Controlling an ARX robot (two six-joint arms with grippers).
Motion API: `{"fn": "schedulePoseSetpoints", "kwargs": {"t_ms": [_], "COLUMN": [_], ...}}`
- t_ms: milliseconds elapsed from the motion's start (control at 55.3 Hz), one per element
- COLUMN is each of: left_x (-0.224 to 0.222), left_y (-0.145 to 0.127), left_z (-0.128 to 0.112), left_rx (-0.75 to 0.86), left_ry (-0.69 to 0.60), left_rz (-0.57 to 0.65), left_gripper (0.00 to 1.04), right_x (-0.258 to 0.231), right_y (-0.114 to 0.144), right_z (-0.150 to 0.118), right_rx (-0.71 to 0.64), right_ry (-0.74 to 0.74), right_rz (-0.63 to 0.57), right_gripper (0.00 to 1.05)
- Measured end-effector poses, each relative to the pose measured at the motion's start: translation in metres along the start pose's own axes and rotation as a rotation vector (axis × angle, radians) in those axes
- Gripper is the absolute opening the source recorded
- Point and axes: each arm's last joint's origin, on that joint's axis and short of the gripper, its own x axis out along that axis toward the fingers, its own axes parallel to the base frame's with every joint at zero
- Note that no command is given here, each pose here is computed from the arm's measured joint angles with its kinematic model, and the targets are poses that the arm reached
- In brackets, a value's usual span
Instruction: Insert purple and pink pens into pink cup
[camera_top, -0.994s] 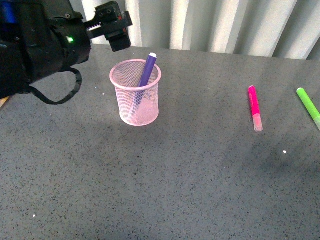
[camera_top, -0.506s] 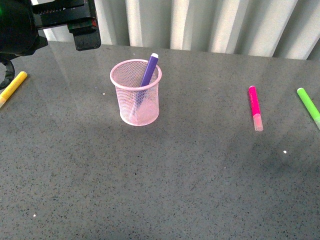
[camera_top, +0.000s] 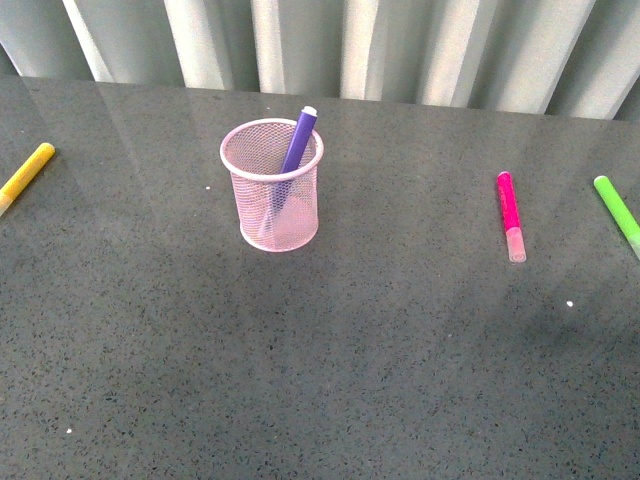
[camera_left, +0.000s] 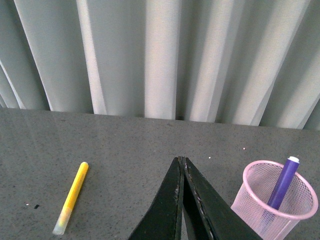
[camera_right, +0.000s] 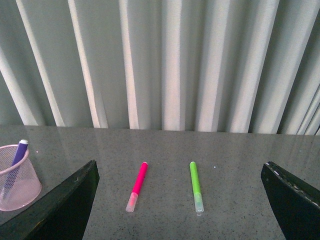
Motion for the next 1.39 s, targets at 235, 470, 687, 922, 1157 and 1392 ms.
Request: {"fn": "schedulePoseSetpoints", "kwargs": {"t_ms": [235,470,687,922,1157,1392], "left_x": [-0.027,-0.049,-0.064,-0.078,-0.087,-0.095], "left_y": [0.008,0.019,0.019,0.019,0.019,0.019], "left_z": [0.0,0.0,0.001,0.001,0.005,0.007], "left_rx": [0.006,0.005,0.005,0.005,0.005,0.005], "left_ry": [0.0,0.0,-0.002,-0.005,-0.015,-0.024], "left_rz": [0.003,0.007,0.006,0.006,0.006,0.005], "left_gripper": [0.04,0.04,0.04,0.04,0.04,0.04], "right_x": [0.0,0.0,0.0,0.0,0.0,0.0], "right_y": [0.0,0.0,0.0,0.0,0.0,0.0], "right_z": [0.0,0.0,0.0,0.0,0.0,0.0], "right_rx": [0.0,0.0,0.0,0.0,0.0,0.0], "right_ry": [0.0,0.0,0.0,0.0,0.0,0.0], "right_rz": [0.0,0.0,0.0,0.0,0.0,0.0], "right_gripper": [0.98,0.98,0.98,0.98,0.98,0.98]}}
